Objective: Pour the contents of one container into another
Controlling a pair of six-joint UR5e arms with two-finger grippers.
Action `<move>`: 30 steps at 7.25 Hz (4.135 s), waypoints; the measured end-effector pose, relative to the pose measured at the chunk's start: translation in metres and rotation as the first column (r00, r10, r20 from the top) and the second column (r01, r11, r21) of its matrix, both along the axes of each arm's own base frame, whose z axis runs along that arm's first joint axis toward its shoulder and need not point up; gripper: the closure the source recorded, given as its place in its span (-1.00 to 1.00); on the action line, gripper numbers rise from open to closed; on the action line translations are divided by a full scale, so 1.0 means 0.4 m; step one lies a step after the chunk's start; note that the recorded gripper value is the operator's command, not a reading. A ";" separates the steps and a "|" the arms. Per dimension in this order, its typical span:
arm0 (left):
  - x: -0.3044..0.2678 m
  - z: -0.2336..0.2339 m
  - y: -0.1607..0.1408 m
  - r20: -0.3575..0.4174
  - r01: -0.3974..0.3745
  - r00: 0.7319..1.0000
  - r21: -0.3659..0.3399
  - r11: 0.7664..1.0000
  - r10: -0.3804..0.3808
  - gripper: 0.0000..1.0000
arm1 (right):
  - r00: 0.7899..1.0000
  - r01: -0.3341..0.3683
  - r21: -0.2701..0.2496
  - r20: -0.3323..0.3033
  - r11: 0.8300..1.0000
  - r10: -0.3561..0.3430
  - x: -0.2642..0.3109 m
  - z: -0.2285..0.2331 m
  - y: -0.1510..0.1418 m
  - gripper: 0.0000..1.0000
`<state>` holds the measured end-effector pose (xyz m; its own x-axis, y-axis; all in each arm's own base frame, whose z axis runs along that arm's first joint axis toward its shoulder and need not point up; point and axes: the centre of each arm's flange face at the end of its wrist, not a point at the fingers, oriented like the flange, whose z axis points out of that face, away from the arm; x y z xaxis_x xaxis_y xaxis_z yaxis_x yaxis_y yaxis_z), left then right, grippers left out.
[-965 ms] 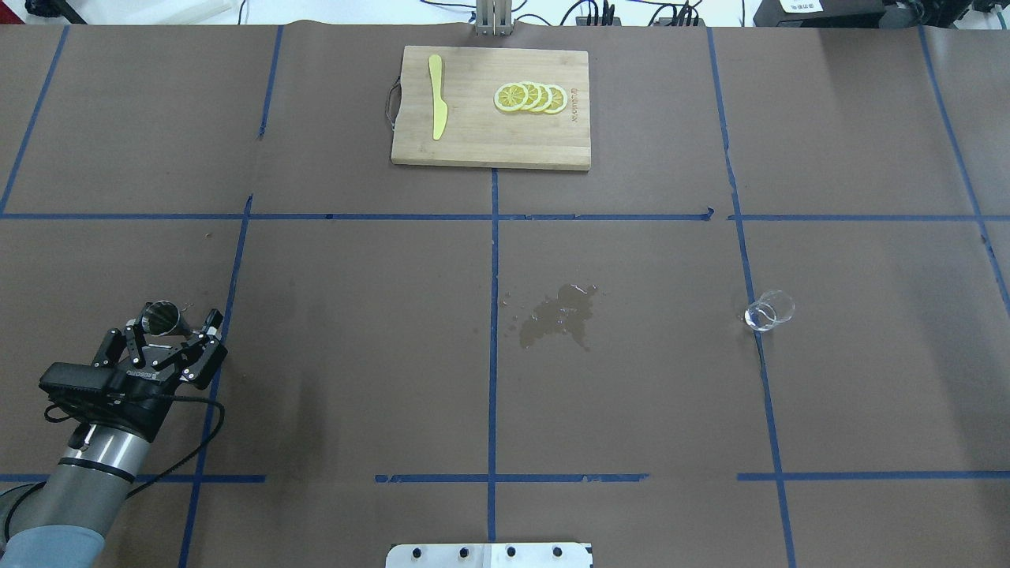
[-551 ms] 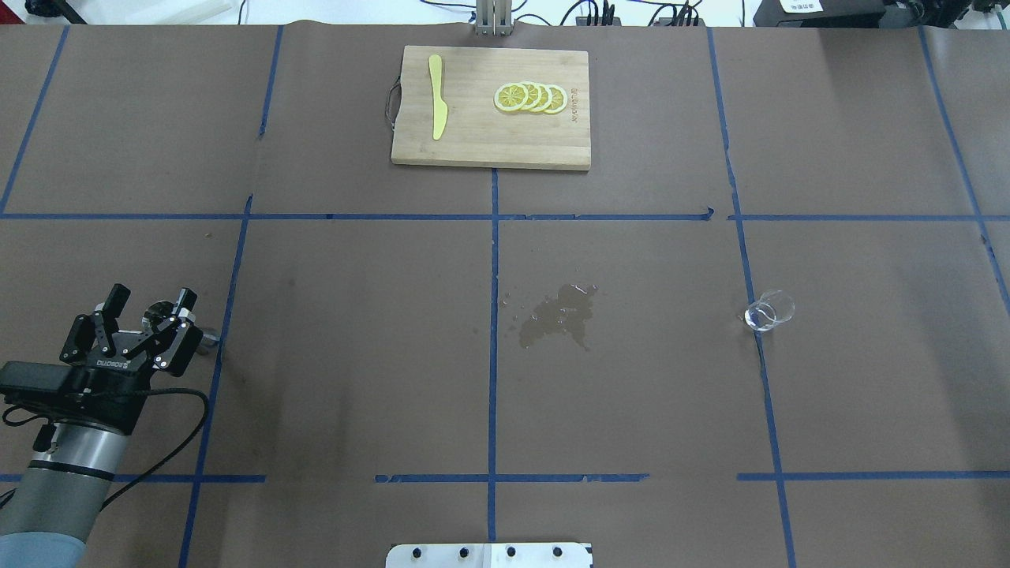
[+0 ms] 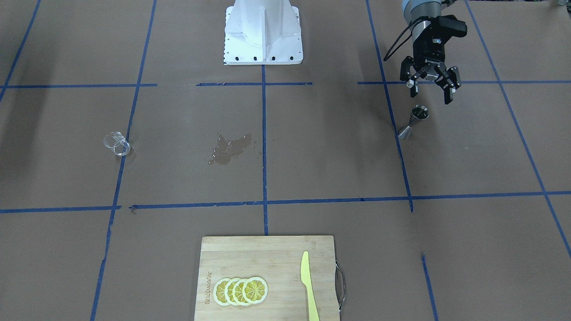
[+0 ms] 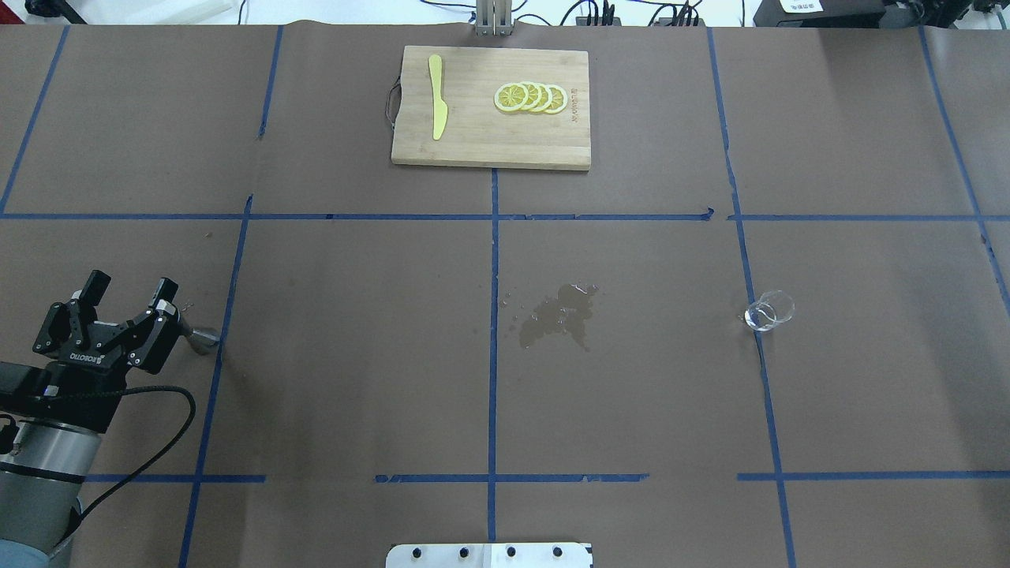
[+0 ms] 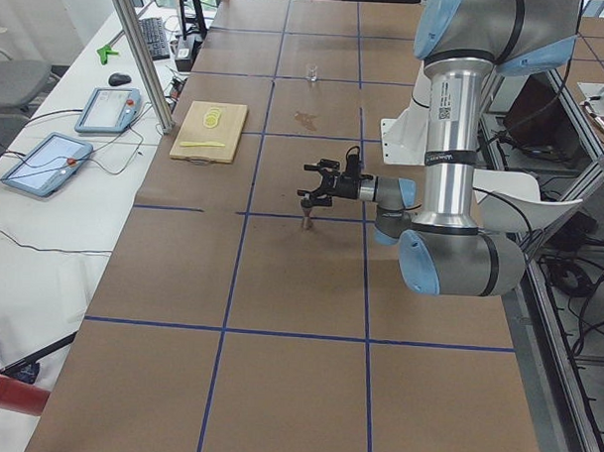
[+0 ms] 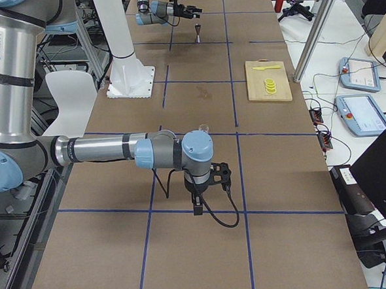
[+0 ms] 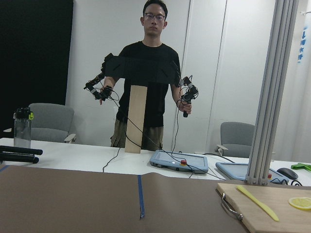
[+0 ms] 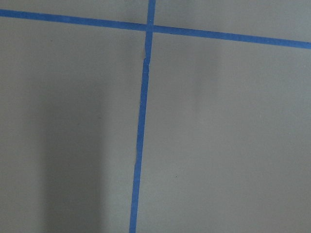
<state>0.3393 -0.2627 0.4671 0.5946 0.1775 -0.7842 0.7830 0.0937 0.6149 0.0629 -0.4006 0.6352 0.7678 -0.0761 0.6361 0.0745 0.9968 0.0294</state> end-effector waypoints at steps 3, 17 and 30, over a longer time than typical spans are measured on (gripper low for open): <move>0.052 -0.070 0.006 0.050 -0.133 0.990 0.063 0.989 0.130 -1.00 | 1.000 0.000 0.000 0.000 1.000 0.000 0.000 0.000 -0.001 -1.00; -0.352 -0.479 -0.869 0.542 -0.468 0.539 -0.444 0.764 0.645 -1.00 | 1.000 0.000 -0.031 -0.001 1.000 0.000 0.000 0.040 0.003 -1.00; -1.071 0.421 -0.545 -0.008 -0.562 0.507 -0.761 0.323 0.862 -1.00 | 1.000 -0.017 -0.051 0.016 0.999 0.018 0.015 0.062 0.012 -1.00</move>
